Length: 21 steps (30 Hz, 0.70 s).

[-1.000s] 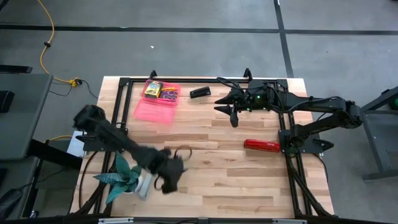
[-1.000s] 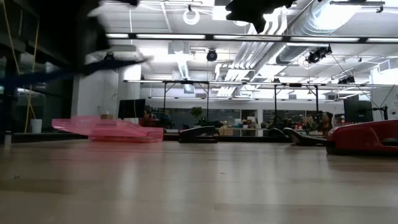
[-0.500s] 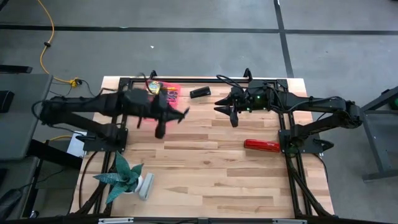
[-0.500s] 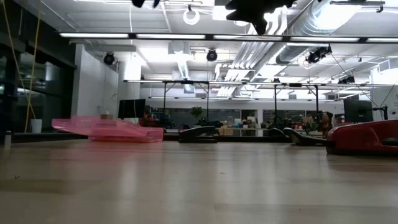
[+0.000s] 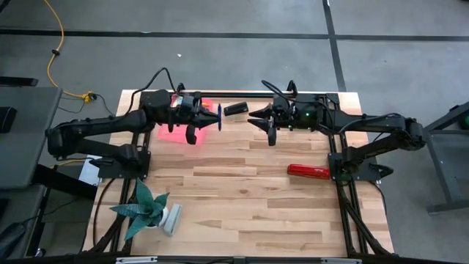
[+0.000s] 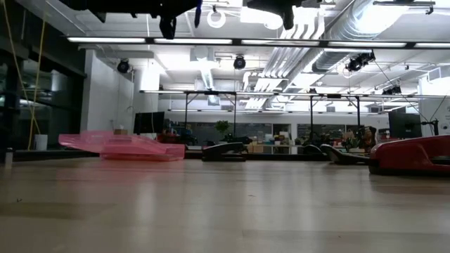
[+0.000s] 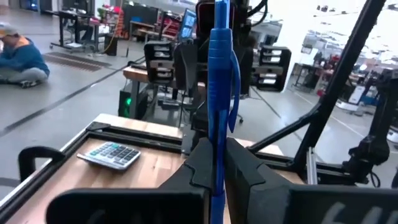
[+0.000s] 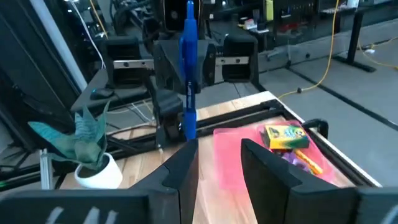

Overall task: Pack school essentials
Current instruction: Put the blue pen into the pink supply box

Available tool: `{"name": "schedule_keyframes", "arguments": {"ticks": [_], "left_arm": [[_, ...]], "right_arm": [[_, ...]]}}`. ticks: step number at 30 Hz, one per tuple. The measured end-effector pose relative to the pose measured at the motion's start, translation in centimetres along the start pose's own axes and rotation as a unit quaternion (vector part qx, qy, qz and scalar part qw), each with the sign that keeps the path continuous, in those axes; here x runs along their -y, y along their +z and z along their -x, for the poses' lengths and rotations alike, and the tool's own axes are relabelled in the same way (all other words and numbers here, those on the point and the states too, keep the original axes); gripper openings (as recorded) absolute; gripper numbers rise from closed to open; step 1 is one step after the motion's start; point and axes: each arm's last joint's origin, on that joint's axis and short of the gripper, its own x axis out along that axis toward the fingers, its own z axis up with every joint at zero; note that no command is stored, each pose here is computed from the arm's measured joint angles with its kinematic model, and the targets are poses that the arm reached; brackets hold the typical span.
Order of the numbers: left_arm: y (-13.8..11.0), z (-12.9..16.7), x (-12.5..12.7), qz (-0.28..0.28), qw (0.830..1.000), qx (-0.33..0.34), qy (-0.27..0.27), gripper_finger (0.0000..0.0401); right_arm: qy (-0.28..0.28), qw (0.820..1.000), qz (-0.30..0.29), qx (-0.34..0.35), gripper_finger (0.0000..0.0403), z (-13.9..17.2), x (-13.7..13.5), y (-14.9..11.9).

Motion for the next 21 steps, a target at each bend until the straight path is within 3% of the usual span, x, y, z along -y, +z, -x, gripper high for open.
{"name": "schedule_keyframes", "arguments": {"ticks": [18, 21], "left_arm": [[-0.4, -0.51, 0.16, 0.027, 1.0, -0.007, -0.003, 0.0], [-0.36, -0.47, -0.22, 0.032, 0.998, 0.004, 0.057, 0.0]], "right_arm": [[0.004, 1.0, 0.012, 0.009, 0.0113, -0.03, -0.04, 0.17], [0.004, 1.0, 0.01, 0.009, 0.0113, -0.03, -0.05, 0.17]]}}
